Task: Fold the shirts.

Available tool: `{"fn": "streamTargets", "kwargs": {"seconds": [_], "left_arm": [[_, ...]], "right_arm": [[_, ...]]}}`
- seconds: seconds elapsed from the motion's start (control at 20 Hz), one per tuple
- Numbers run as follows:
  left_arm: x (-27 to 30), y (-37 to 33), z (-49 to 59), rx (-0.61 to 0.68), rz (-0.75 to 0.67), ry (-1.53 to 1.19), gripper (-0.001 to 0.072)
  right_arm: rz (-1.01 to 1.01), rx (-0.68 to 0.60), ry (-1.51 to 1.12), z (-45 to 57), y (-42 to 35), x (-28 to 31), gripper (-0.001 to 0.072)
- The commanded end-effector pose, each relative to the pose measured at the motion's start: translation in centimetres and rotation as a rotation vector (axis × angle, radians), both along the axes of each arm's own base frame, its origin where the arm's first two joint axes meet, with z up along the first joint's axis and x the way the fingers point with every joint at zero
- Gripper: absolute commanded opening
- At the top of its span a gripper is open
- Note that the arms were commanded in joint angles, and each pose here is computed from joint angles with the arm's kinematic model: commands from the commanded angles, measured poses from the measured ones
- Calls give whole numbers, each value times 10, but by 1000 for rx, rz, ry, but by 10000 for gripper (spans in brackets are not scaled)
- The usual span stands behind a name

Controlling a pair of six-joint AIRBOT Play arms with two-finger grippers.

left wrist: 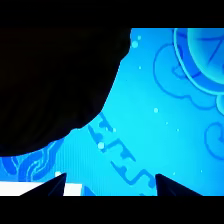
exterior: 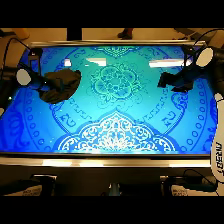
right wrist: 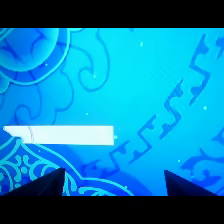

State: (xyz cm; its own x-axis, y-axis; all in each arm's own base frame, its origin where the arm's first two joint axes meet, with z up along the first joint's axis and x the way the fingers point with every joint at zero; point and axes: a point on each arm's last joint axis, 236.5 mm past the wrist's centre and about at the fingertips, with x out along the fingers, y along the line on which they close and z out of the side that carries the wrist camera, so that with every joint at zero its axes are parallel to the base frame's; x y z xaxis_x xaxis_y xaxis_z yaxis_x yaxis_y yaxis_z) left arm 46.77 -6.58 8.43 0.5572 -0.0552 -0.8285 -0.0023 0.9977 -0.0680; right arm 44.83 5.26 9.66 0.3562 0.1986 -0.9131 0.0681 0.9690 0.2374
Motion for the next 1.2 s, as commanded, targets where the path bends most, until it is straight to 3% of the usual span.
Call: {"fn": "streamTargets", "kwargs": {"seconds": [0.0,0.1,0.25,0.5,0.55,0.65,0.75,0.95,1.15], "left_arm": [[37,51,-6,13,181,-60,661],[29,102,-51,-105,376,128,681],[29,124,-100,-392,537,257,678],[52,126,-141,-409,557,236,675],[53,118,-147,-407,545,247,615],[54,103,-151,-389,492,258,39],[67,90,-121,-367,413,180,28],[86,13,103,-239,13,-326,27],[-35,-96,344,-344,-266,-862,28]], "right_arm": [[22,-12,-63,5,0,13,671],[24,-11,-59,4,0,12,670],[45,-17,-32,2,0,5,670],[59,-23,-31,1,1,4,670],[59,-22,-30,1,1,4,670],[59,-22,-32,2,1,4,669],[67,-26,-38,4,1,4,667],[93,-48,-183,49,-1,6,667],[39,-130,-548,171,-20,-5,667]]}}
